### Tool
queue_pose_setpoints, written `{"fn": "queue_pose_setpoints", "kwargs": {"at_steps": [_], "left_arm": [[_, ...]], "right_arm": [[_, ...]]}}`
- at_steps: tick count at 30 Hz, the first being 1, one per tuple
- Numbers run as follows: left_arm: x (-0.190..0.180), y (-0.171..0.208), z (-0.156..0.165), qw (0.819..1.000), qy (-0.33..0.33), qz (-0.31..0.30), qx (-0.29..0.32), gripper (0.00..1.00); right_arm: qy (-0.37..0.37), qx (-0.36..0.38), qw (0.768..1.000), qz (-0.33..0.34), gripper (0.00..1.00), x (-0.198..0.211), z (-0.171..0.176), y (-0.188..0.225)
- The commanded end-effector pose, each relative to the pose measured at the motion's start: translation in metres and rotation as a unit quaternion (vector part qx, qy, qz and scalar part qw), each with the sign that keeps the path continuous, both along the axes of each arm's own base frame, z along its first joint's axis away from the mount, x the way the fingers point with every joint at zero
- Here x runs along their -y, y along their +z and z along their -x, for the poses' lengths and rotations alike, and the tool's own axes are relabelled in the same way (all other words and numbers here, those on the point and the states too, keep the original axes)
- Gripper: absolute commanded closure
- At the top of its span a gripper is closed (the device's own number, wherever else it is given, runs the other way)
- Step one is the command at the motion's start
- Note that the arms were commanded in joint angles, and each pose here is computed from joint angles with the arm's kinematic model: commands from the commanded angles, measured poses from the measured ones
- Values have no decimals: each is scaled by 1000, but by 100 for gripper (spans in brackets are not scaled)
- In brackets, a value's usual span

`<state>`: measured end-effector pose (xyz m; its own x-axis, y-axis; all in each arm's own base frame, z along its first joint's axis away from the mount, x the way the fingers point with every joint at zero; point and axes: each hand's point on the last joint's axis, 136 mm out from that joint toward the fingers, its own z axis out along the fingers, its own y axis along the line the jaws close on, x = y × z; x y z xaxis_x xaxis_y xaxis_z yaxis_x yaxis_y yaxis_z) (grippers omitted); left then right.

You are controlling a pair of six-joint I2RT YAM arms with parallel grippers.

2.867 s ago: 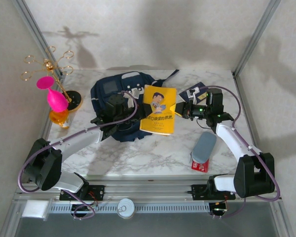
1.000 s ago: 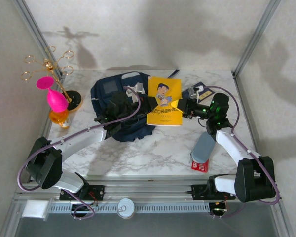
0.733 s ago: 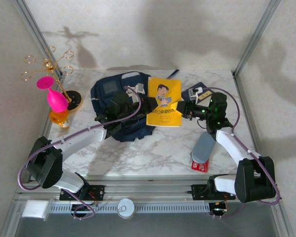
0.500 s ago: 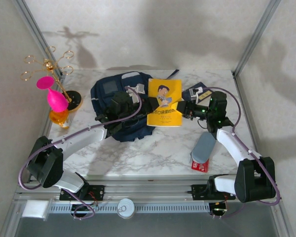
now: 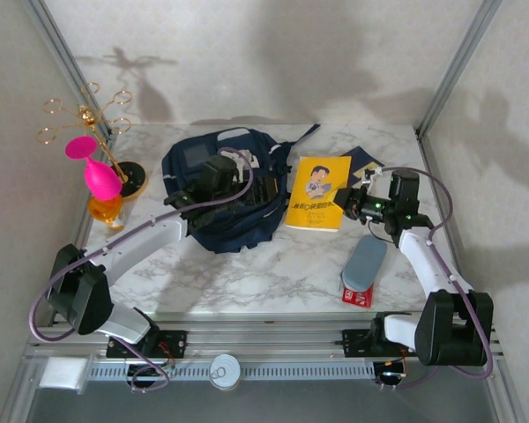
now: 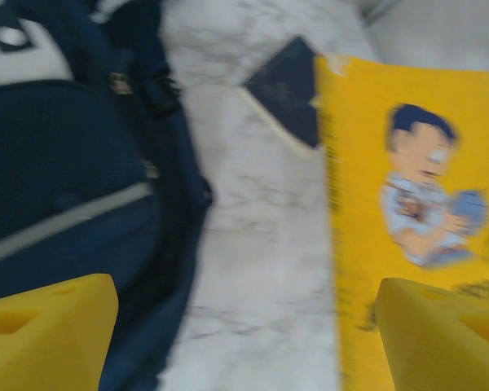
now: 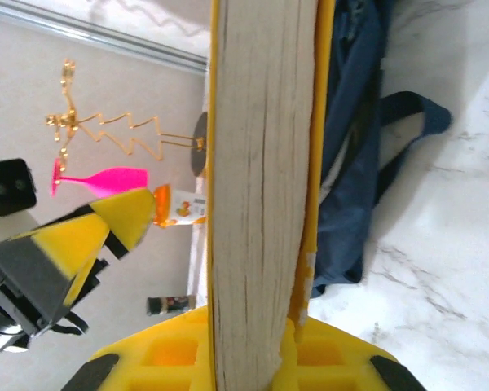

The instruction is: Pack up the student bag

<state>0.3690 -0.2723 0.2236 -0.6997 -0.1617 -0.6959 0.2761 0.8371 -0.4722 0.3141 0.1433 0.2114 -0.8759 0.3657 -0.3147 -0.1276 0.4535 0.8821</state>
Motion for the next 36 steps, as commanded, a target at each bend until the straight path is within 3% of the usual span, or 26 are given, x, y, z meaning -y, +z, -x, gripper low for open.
{"fn": "queue_pose_setpoints", "kwargs": {"at_steps": [1, 8, 14, 17, 20, 25, 32, 36], "left_arm": [[-40, -51, -2, 981, 7, -193, -20, 19], [-18, -76, 3, 950, -88, -299, 14, 22], [0, -100, 23, 938, -165, -306, -7, 23], [-10, -112, 17, 929, -147, -339, -11, 27], [-20, -118, 1, 924, -109, -367, -13, 40], [-4, -128, 3, 927, -143, -346, -30, 52], [-5, -101, -12, 932, -116, -344, -15, 97], [-5, -62, -19, 939, -93, -330, 26, 100]], "right_arm": [[-10, 21, 999, 34, 100, 10, 5, 4], [-33, 2, 999, 39, 100, 22, 0, -5], [-34, 3, 999, 37, 100, 25, 1, -5], [-31, -1, 999, 30, 100, 24, 0, -8], [-29, -3, 999, 25, 100, 23, 0, -11], [-30, 0, 999, 32, 100, 24, 0, -14], [-36, 1, 998, 44, 100, 27, -2, -15], [-20, 6, 999, 35, 100, 20, 0, -10]]}}
